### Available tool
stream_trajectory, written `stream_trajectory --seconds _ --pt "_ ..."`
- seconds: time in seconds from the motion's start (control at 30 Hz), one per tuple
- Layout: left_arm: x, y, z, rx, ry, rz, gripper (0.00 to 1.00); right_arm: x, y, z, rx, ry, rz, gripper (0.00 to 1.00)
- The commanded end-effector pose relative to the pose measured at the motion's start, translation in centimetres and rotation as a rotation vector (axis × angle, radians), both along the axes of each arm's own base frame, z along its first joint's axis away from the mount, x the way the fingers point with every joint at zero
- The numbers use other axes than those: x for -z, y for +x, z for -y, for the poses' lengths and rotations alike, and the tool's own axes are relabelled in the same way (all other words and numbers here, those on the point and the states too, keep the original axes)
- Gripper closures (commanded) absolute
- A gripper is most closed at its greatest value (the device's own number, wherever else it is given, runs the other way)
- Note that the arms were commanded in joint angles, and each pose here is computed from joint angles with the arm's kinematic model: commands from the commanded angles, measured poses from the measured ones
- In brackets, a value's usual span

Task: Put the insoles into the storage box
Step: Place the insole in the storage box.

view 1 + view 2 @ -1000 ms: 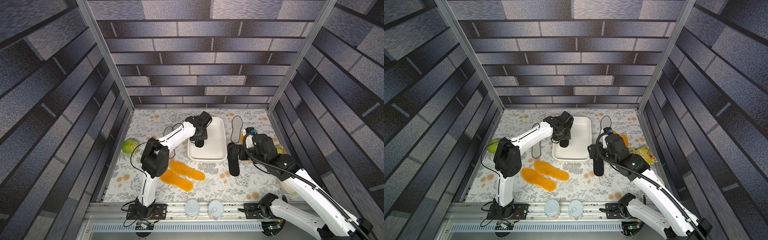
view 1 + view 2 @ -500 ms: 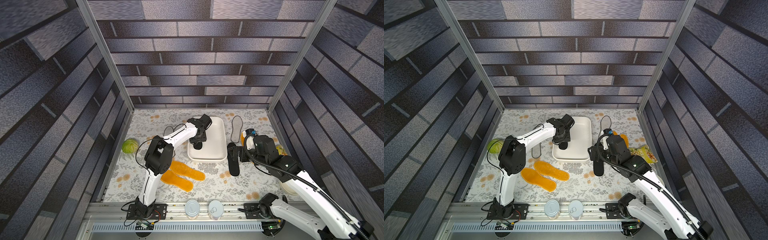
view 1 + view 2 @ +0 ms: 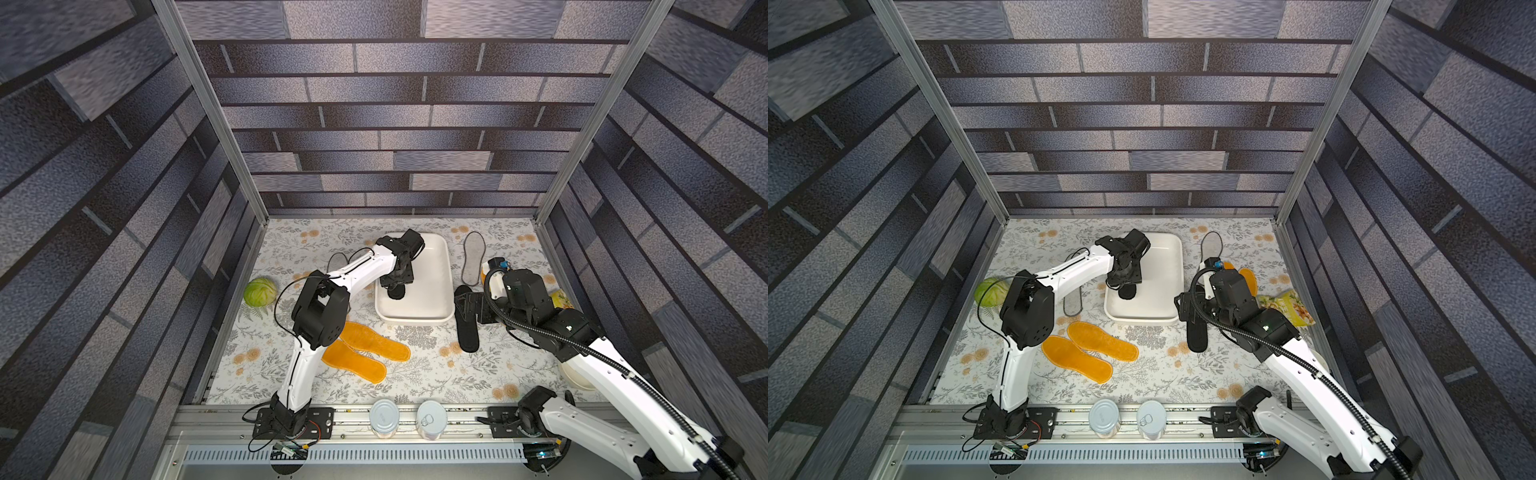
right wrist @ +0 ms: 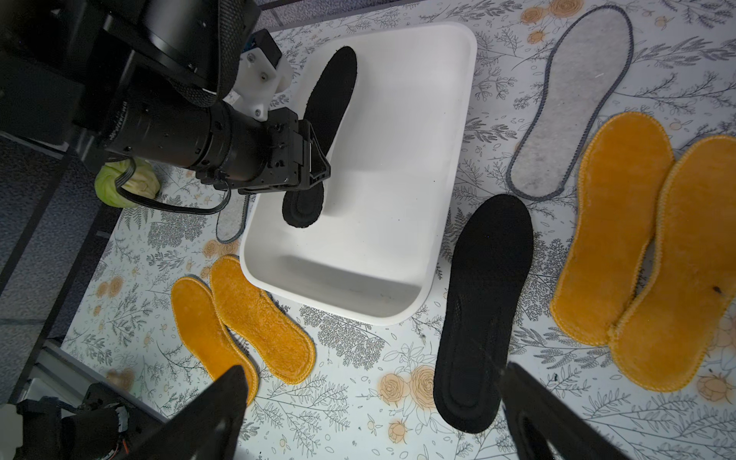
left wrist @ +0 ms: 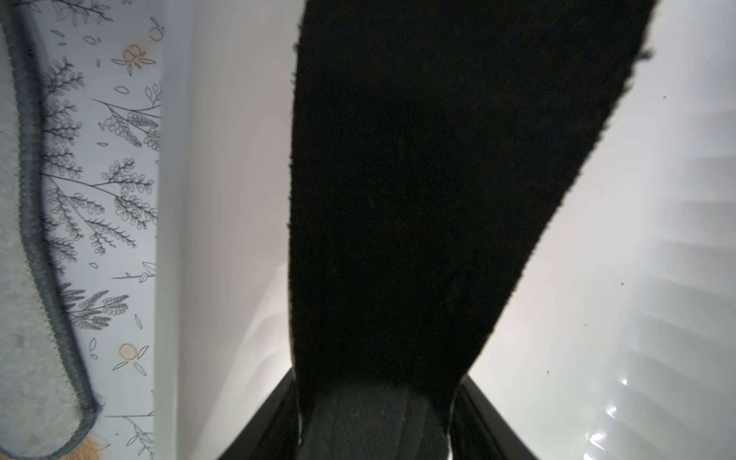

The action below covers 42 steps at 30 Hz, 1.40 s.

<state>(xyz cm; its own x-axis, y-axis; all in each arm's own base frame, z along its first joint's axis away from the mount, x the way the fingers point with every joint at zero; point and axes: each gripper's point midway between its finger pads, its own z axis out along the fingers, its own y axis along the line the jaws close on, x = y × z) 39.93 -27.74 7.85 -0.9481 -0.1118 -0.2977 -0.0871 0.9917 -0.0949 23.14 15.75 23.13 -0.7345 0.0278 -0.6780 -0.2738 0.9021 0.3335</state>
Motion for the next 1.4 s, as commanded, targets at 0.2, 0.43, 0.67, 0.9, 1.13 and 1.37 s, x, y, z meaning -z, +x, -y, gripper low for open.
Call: stream_trajectory --seconds 0.2,0.43,0.67,0.9,1.13,1.37 --pt "0.6 -0.1 0.1 0.027 0.032 -0.019 0.42 0.3 0.0 0.0 0.004 0.008 -0.011 0.00" --pt "1.3 -0.3 0.0 0.041 0.045 -0.036 0.42 0.5 0.0 0.0 0.004 0.009 -0.017 0.00" --pt "1.7 -0.4 -0.2 0.044 0.054 -0.043 0.41 0.6 0.2 -0.2 0.004 0.013 -0.025 0.00" --pt "2.0 -0.7 -0.5 0.040 0.065 -0.048 0.41 0.5 0.1 -0.2 0.008 0.018 -0.026 0.00" --pt "2.6 -0.8 -0.7 0.030 0.069 -0.060 0.41 0.8 0.2 -0.3 0.007 0.016 -0.030 0.00" --pt "3.1 -0.7 -0.6 0.026 0.066 -0.066 0.41 0.8 0.2 -0.2 0.010 0.013 -0.028 0.00"
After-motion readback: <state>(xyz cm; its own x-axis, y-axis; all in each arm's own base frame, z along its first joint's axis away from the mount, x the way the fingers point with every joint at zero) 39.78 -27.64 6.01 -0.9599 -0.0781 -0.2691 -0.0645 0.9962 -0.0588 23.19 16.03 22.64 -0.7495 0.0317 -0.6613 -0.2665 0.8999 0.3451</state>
